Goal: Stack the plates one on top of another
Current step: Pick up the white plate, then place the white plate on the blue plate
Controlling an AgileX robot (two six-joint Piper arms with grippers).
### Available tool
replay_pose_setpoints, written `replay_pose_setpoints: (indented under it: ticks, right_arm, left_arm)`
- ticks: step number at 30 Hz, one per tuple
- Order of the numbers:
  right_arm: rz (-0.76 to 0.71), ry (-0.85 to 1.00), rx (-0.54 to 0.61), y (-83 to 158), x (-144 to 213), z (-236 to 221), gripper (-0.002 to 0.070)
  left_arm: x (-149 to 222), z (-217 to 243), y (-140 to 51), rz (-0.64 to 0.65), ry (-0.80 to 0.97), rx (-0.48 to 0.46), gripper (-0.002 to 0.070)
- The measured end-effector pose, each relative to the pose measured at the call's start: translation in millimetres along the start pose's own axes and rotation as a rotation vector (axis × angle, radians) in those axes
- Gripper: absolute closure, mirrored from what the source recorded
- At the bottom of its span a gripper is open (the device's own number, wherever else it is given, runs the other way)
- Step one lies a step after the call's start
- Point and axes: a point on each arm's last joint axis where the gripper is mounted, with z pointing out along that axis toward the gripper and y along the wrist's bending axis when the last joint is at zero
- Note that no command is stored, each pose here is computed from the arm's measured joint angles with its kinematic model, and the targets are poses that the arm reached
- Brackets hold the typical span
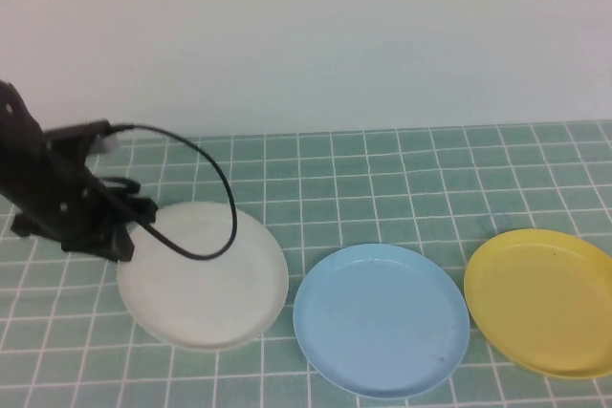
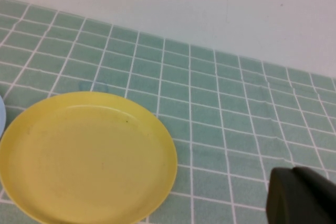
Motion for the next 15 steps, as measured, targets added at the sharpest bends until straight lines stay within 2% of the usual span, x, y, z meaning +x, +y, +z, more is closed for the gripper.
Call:
replay_pose_setpoints:
  ticks: [7,12,15]
  right_arm:
    - [0.0,0.0,0.0,0,0,0,0.0678]
    - [0.0,0.0,0.0,0,0,0,0.0678]
    - [0.0,0.0,0.0,0,0,0,0.0678]
  left_arm:
    - [-9,-36,-9.4,-0.016,-0.125,0.042,0.0675]
    - [-8,-53,-26.2,-0.006,-0.166,0.192,0.0675]
    - [-7,-54,-44.1,0.049,-0.152,0.317,0.0675]
